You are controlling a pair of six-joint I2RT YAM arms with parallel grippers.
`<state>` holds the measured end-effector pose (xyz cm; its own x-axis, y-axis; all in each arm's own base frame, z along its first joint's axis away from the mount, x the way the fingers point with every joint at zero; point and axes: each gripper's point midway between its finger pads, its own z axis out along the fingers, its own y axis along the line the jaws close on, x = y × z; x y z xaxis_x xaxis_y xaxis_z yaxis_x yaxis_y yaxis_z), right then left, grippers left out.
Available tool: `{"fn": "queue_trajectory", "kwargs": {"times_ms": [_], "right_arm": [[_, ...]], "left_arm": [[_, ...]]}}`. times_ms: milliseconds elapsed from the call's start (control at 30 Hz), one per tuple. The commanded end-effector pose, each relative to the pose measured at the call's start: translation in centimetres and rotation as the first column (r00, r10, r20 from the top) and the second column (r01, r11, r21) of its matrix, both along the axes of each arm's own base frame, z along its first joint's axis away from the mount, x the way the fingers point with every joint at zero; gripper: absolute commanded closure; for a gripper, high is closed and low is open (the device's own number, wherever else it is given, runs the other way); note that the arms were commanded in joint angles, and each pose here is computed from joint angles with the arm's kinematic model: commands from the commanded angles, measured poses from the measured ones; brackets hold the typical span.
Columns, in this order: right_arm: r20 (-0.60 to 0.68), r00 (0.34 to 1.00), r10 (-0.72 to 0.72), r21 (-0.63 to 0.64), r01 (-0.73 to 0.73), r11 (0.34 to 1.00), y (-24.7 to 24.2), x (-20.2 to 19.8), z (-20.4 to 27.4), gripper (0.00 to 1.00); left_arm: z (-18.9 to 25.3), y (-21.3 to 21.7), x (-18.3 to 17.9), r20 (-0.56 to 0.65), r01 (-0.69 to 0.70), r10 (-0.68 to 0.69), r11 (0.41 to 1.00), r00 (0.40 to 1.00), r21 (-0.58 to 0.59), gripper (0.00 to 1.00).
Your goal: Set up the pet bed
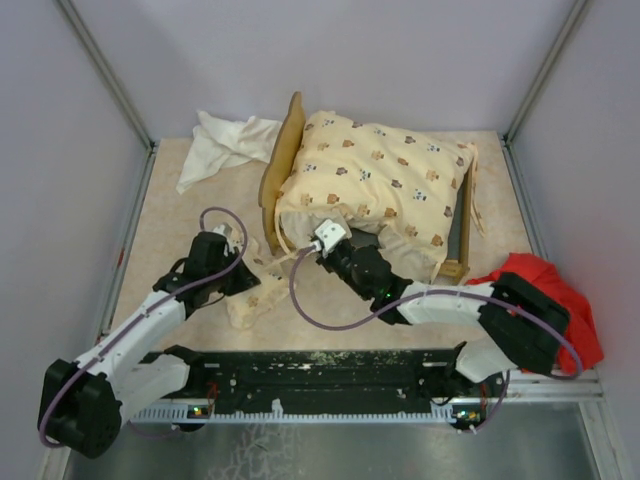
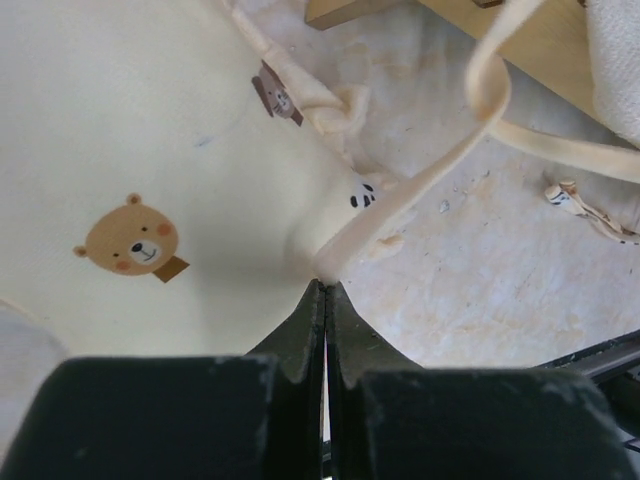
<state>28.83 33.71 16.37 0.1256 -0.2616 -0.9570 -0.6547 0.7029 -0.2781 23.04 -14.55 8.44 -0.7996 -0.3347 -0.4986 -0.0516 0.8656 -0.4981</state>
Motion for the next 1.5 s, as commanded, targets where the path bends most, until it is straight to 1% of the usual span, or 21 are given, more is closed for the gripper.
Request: {"fn": "queue_trajectory", "kwargs": {"times_ms": [0, 100, 167, 233, 300, 367, 400, 433, 533, 667, 900, 967, 1133, 1200, 1233, 1333, 1467], "right_arm": [[0.068, 0.996, -0.050, 0.224, 0.034, 0.974, -2.4, -0.8, 7.9, 1.00], [0.057, 0.998, -0.014, 0.242, 0.000, 0.970, -2.8, -1.9, 7.7, 1.00], [0.051, 0.996, 0.066, 0.206, -0.076, 0.976, -1.7, -2.7, 6.5, 1.00], [0.027, 0.989, 0.146, 0.155, -0.149, 0.977, -0.1, -3.3, 5.1, 1.00], [-0.002, 0.983, 0.186, 0.118, -0.184, 0.976, 0.9, -3.4, 3.8, 1.00], [-0.008, 0.979, 0.206, 0.112, -0.203, 0.973, 1.6, -3.4, 3.6, 1.00], [-0.012, 0.979, 0.205, 0.116, -0.202, 0.972, 1.8, -3.3, 3.5, 1.00], [-0.016, 0.979, 0.203, 0.118, -0.199, 0.973, 2.0, -3.1, 3.5, 1.00], [-0.035, 0.978, 0.207, 0.112, -0.202, 0.973, 2.9, -2.7, 3.1, 1.00], [-0.035, 0.976, 0.217, 0.144, -0.210, 0.967, 3.6, -2.5, 3.3, 1.00], [-0.045, 0.977, 0.208, 0.179, -0.197, 0.964, 4.2, -2.0, 3.3, 1.00], [-0.049, 0.978, 0.202, 0.177, -0.190, 0.966, 4.3, -1.9, 3.1, 1.00], [-0.052, 0.979, 0.199, 0.170, -0.187, 0.967, 4.2, -1.8, 2.7, 1.00], [-0.050, 0.979, 0.197, 0.172, -0.186, 0.967, 4.2, -1.8, 2.7, 1.00], [-0.049, 0.979, 0.197, 0.174, -0.186, 0.967, 4.2, -1.8, 2.8, 1.00], [-0.047, 0.981, 0.187, 0.176, -0.176, 0.968, 4.2, -1.6, 2.7, 1.00], [-0.051, 0.983, 0.177, 0.177, -0.166, 0.970, 4.1, -1.4, 2.5, 1.00]], "left_arm": [[-0.6, 1.7, -0.3, -0.013, -0.071, 0.072, 0.996, 0.997, 0.049, 1.00], [-0.2, 3.0, 0.3, 0.013, -0.141, 0.140, 0.986, 0.990, 0.091, 1.00], [0.4, 2.9, 0.6, 0.027, -0.142, 0.140, 0.986, 0.990, 0.085, 1.00], [1.0, 2.3, 0.7, 0.034, -0.122, 0.121, 0.991, 0.992, 0.055, 1.00], [1.7, 1.4, 0.6, 0.046, -0.086, 0.086, 0.996, 0.995, 0.014, 0.88], [2.9, 0.4, 0.7, 0.077, -0.033, 0.035, 0.999, 0.996, -0.029, 0.72], [3.6, -0.2, 0.9, 0.106, 0.001, 0.004, 0.999, 0.994, -0.046, 0.64], [4.4, -0.8, 1.1, 0.144, 0.051, -0.043, 0.997, 0.989, -0.054, 0.58], [6.2, -2.1, 1.9, 0.221, 0.130, -0.110, 0.988, 0.969, -0.079, 0.50], [7.8, -3.3, 3.4, 0.297, 0.175, -0.138, 0.979, 0.945, -0.102, 0.49], [8.2, -3.7, 5.8, 0.389, 0.160, -0.108, 0.982, 0.915, -0.104, 0.52], [8.4, -3.3, 5.9, 0.384, 0.127, -0.082, 0.988, 0.920, -0.093, 0.55], [11.3, -0.9, 5.3, 0.397, -0.007, 0.033, 0.998, 0.917, -0.067, 0.54], [12.2, -0.8, 4.7, 0.414, 0.005, 0.028, 0.997, 0.910, -0.079, 0.53], [12.2, -1.2, 4.5, 0.420, 0.026, 0.015, 0.995, 0.908, -0.092, 0.53], [10.6, -2.4, 4.5, 0.431, 0.079, -0.016, 0.989, 0.902, -0.129, 0.54], [8.4, -3.7, 5.8, 0.443, 0.105, -0.029, 0.983, 0.896, -0.148, 0.58]]}}
